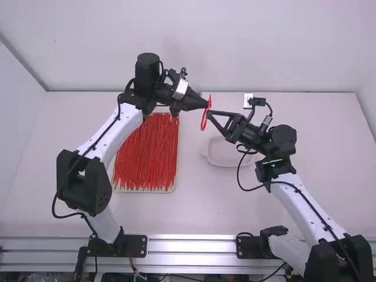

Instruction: Fasten the cable tie

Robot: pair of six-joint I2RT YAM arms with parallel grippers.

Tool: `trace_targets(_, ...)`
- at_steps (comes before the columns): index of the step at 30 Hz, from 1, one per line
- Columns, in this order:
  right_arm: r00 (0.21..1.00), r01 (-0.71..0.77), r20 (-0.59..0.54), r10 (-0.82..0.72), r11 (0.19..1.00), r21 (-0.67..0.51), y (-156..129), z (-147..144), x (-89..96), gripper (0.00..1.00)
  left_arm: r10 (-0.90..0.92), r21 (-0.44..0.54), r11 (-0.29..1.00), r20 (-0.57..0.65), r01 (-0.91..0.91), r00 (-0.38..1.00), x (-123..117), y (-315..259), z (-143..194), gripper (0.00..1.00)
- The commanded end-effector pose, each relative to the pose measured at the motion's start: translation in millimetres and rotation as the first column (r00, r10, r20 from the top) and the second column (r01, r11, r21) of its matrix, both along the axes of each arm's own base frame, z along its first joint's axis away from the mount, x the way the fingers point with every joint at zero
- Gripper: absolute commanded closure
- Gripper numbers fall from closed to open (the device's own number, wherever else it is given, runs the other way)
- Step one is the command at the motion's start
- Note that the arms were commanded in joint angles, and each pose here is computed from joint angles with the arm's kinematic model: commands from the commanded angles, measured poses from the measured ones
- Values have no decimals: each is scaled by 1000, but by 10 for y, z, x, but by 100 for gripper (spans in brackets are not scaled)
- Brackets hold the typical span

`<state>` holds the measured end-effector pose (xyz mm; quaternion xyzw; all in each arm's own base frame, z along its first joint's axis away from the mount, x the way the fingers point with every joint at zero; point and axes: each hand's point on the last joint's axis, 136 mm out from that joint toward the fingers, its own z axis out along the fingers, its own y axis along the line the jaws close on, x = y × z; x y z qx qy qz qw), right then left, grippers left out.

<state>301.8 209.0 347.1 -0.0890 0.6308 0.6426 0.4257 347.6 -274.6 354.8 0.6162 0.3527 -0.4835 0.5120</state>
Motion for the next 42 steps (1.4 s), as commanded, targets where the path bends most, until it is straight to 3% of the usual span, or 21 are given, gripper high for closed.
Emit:
trace_targets(1, 997, 63, 39, -64, 998, 24, -125, 179, 113, 100, -39, -10, 999, 6, 39, 999, -107, 2, 48, 98)
trace_targets(42, 975, 200, 83, -204, 978, 52, -299, 267, 292, 100, -105, -4, 994, -18, 105, 994, -315, -206, 75, 99)
